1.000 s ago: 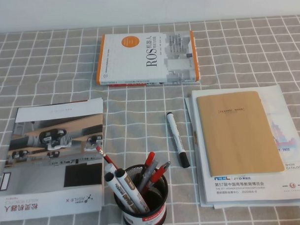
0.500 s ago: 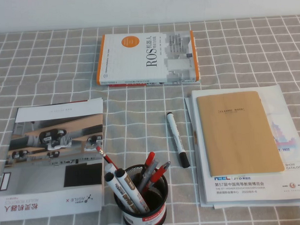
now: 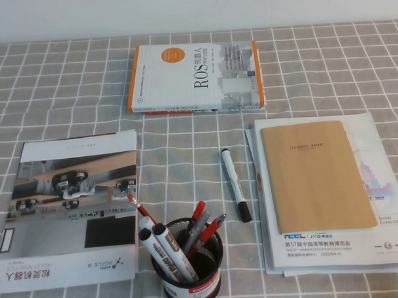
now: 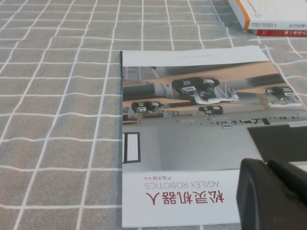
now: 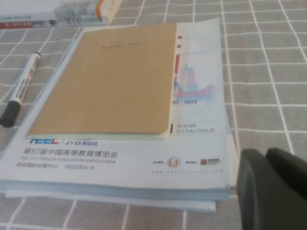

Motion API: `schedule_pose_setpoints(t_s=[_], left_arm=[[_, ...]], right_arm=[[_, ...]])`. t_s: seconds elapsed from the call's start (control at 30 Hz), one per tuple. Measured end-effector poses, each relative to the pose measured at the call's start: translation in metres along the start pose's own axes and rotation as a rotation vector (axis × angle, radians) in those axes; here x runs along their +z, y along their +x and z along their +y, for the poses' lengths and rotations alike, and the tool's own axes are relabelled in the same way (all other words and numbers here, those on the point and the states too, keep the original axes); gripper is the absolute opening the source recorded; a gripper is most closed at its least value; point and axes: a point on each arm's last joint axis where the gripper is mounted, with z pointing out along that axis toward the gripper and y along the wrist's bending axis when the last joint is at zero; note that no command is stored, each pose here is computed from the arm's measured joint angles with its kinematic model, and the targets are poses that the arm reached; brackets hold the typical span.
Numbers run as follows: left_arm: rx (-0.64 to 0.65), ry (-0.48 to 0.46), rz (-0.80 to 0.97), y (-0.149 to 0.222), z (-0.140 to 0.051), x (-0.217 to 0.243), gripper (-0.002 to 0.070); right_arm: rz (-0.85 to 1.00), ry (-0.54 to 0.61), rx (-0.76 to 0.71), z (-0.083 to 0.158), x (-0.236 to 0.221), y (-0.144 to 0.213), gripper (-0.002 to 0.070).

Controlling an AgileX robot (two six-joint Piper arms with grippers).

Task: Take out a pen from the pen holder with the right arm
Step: 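Take a marker out of the pen holder and lay it on the table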

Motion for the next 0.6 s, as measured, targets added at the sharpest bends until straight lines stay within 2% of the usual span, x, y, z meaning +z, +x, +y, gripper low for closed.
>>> schedule_pose_setpoints(t_s=[0.27,0.6], left_arm=[[0.000,0.000,0.000,0.000,0.000,0.000,-0.0003],[0.000,0.000,0.000,0.000,0.000,0.000,-0.0003]], right_arm=[[-0.121,-0.022,0.049,0.002,-0.001,-0.011,-0.0015],[-0.376,-0.077,0.312,0.001,-0.007,-0.034,-0.0015]])
